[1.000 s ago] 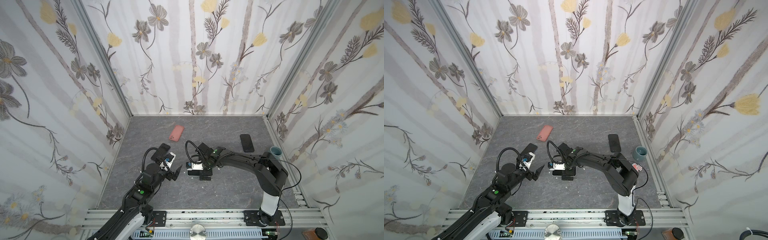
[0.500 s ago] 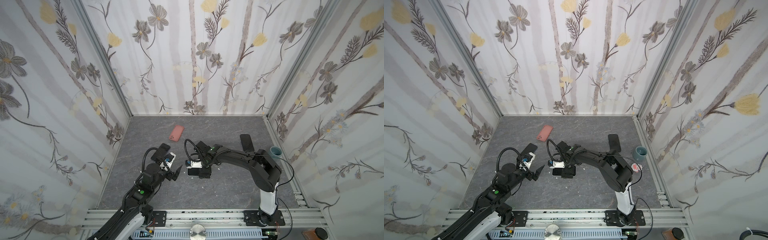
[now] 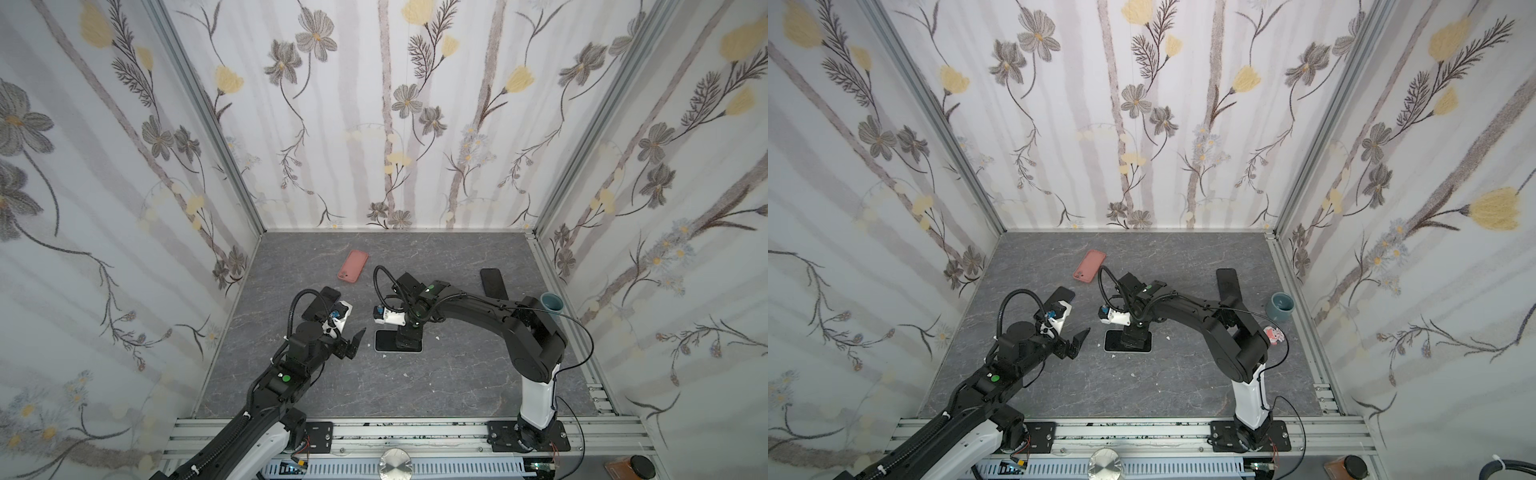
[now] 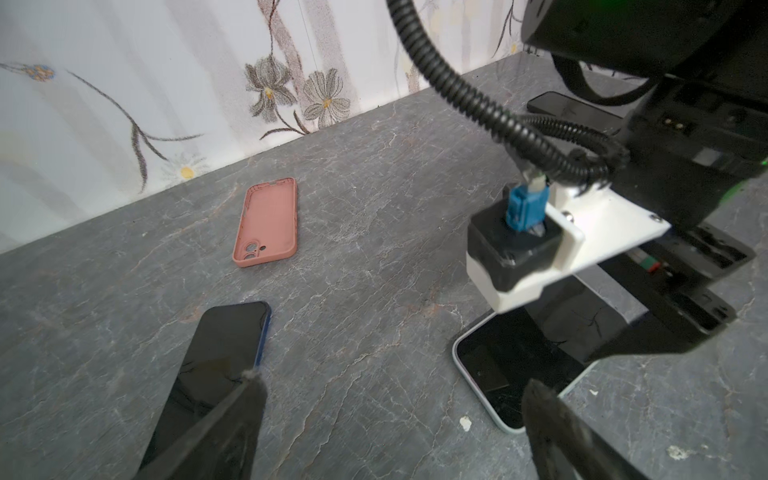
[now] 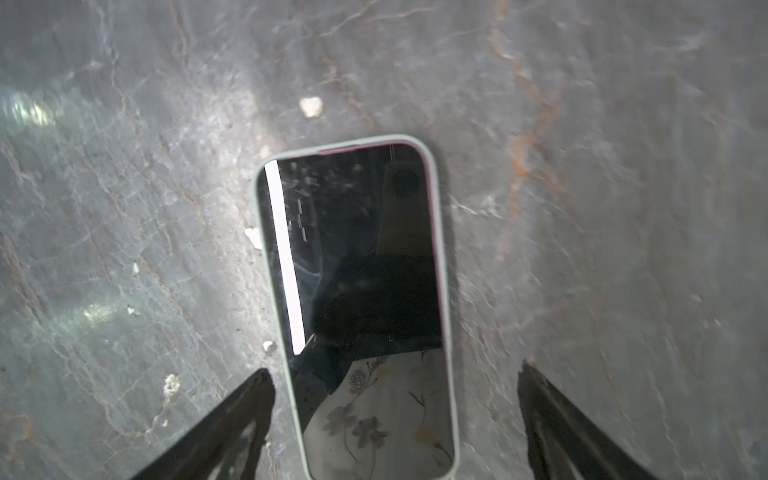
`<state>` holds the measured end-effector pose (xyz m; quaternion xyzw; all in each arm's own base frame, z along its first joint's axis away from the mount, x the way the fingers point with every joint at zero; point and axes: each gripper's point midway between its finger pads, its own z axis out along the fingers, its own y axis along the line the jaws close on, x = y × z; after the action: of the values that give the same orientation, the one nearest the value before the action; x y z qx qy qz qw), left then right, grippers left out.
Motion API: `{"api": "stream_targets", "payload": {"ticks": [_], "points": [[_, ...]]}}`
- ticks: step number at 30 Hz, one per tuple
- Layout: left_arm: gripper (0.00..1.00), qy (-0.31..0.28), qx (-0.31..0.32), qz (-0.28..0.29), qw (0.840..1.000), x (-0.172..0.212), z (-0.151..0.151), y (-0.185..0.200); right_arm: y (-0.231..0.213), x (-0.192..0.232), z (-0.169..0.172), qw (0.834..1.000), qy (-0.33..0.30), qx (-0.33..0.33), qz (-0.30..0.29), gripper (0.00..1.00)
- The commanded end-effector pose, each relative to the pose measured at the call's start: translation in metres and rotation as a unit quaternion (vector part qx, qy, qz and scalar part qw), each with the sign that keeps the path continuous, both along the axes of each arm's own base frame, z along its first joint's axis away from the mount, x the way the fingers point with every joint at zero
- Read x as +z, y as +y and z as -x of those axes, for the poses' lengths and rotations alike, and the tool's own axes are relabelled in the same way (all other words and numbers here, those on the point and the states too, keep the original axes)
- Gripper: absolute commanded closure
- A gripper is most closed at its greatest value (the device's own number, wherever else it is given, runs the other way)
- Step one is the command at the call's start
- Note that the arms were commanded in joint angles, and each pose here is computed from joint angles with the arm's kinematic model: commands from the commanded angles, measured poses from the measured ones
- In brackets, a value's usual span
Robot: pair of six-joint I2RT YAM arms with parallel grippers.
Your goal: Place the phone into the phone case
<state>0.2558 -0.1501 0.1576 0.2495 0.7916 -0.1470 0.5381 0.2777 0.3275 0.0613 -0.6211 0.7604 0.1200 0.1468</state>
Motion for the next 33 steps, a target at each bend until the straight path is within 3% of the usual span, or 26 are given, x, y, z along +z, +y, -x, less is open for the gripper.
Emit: {"api": "stream_targets", "payload": {"ticks": [1, 5, 10, 14, 17, 23, 26, 33], "points": [[0.16, 0.046, -0.039, 0.048, 0.997, 0.006, 0.007, -0.02, 0.002, 0.021, -0.001, 0.992, 0.047, -0.093, -0.064, 0.11], [0.18, 0.084, -0.011, 0.097, 0.992, 0.014, -0.002, -0.024, -0.01, 0.032, 0.004, 0.982, 0.054, -0.149, -0.101, 0.13], [0.25, 0.158, 0.022, 0.119, 0.98, 0.007, -0.01, -0.028, -0.031, 0.026, 0.007, 0.966, 0.076, -0.225, -0.101, 0.16], [0.27, 0.239, 0.071, 0.137, 0.959, -0.013, -0.014, -0.028, -0.046, 0.011, 0.006, 0.953, 0.089, -0.279, -0.083, 0.21], [0.35, 0.297, 0.103, 0.14, 0.939, -0.034, -0.016, -0.029, -0.05, 0.004, 0.005, 0.942, 0.105, -0.308, -0.078, 0.3], [0.49, 0.397, 0.1, 0.134, 0.902, -0.076, -0.01, -0.046, -0.053, -0.001, 0.007, 0.933, 0.122, -0.331, -0.077, 0.42], [0.55, 0.416, 0.101, 0.125, 0.895, -0.09, -0.009, -0.048, -0.056, -0.005, 0.006, 0.929, 0.128, -0.338, -0.074, 0.48], [0.61, 0.428, 0.101, 0.111, 0.891, -0.109, -0.011, -0.05, -0.058, -0.012, 0.009, 0.928, 0.136, -0.342, -0.065, 0.48]]}}
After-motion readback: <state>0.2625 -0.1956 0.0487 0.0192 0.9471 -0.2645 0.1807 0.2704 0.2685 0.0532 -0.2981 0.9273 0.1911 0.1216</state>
